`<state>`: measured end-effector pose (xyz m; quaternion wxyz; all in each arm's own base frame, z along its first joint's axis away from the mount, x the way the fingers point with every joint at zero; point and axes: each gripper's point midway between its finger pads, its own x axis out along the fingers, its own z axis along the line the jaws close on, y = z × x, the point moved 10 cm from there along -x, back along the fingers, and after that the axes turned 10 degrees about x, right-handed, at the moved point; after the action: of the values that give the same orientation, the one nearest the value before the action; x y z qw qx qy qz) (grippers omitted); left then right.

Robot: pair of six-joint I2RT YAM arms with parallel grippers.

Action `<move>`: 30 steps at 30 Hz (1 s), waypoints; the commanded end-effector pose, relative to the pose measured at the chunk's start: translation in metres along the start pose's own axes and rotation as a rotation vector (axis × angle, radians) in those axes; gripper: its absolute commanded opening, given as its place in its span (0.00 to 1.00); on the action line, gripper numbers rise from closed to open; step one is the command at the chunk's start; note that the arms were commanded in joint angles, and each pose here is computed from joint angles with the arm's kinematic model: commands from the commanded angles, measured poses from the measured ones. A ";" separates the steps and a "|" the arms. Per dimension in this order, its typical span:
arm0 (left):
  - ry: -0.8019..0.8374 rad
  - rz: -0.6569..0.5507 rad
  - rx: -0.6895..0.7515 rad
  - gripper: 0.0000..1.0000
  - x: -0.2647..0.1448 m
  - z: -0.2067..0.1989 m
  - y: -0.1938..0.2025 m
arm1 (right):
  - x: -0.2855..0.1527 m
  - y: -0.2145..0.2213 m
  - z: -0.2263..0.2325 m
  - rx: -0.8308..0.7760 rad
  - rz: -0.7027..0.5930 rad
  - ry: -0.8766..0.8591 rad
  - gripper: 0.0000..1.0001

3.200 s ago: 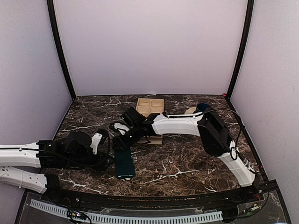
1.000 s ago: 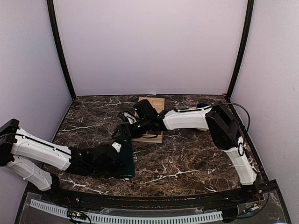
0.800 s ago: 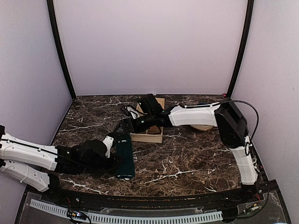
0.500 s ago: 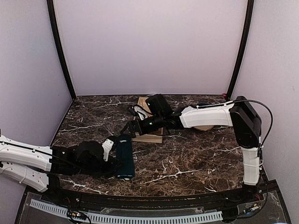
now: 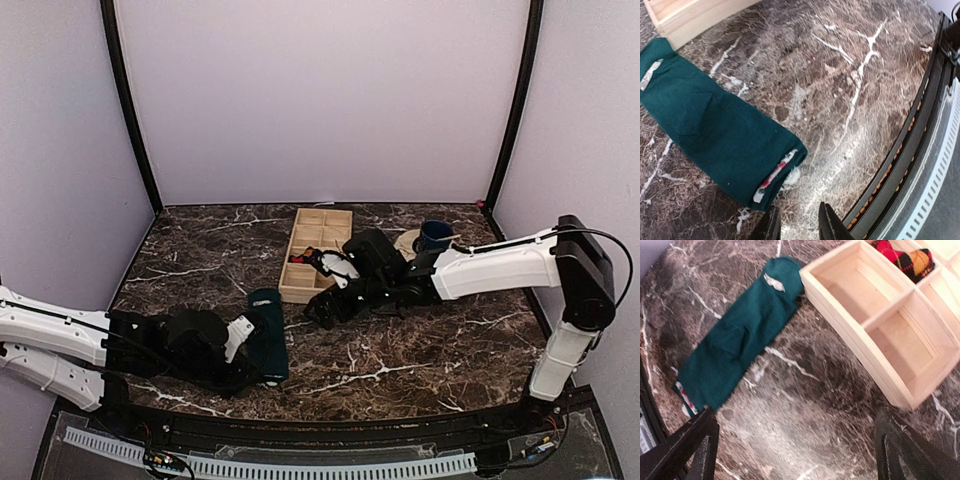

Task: Roll the socks
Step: Move the storage box to the center of the board.

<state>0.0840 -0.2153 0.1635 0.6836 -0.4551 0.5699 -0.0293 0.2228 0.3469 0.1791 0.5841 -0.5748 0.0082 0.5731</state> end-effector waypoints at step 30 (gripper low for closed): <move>-0.149 0.293 0.278 0.33 0.047 -0.011 0.000 | 0.006 -0.005 -0.017 -0.185 -0.188 0.303 0.75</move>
<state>0.0886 -0.2451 0.1233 0.7652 -0.2739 0.5819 0.0276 0.2210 0.3217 0.1657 0.5701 -0.7103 -0.0041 0.4130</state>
